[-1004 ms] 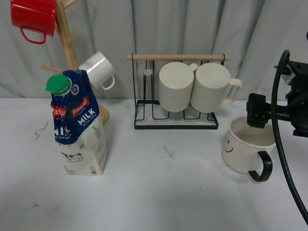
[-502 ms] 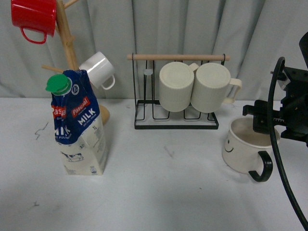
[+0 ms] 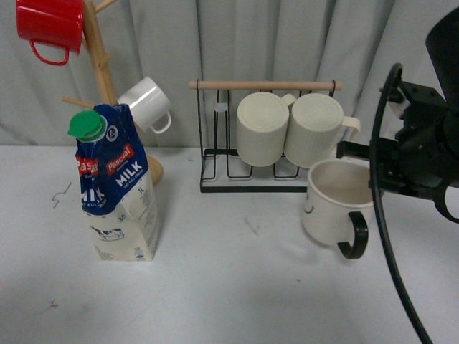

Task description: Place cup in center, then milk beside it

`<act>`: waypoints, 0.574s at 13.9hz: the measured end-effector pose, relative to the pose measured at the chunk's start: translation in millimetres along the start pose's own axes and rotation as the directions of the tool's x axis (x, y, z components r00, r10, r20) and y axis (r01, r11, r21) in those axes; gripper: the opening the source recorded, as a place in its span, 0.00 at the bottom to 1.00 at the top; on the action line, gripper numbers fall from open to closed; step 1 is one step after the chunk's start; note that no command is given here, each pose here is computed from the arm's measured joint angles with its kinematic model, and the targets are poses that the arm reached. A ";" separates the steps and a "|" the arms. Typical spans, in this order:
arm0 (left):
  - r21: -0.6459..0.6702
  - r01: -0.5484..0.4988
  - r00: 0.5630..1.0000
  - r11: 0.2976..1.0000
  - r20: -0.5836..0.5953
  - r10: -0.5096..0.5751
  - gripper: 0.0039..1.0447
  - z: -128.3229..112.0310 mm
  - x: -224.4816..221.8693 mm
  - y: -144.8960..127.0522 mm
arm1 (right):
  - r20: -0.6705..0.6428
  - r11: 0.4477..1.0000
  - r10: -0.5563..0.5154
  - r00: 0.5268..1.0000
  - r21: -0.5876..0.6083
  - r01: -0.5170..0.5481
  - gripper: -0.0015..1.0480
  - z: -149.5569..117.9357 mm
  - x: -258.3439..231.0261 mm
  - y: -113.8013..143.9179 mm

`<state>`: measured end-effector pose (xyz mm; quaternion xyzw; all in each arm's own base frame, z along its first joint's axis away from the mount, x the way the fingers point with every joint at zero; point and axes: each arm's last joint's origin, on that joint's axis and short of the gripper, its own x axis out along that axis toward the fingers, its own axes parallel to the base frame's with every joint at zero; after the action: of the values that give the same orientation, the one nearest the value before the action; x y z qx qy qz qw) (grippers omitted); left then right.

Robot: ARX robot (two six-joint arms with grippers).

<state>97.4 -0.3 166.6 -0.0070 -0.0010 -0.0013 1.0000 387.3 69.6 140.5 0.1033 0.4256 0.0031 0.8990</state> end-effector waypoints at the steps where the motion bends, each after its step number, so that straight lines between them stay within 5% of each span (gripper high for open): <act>1: 0.000 0.000 1.000 1.000 0.001 0.000 0.94 0.2 0.0 0.0 | 0.008 1.000 0.019 1.000 -0.013 -0.018 0.03 -0.5 -4.4 9.1; 4: 0.000 0.000 1.000 1.000 0.001 0.000 0.94 0.2 0.0 0.0 | -0.018 0.996 0.076 0.997 -0.046 -0.077 0.03 -12.8 -10.5 43.0; 8: 0.000 0.000 1.000 1.000 0.000 0.000 0.94 0.0 0.0 0.0 | -0.030 0.994 0.047 0.998 -0.097 -0.049 0.03 -17.1 13.3 54.4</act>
<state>97.4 -0.3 166.6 -0.0070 -0.0010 -0.0013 1.0000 387.1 127.3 130.1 0.0696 0.4348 0.0469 0.8966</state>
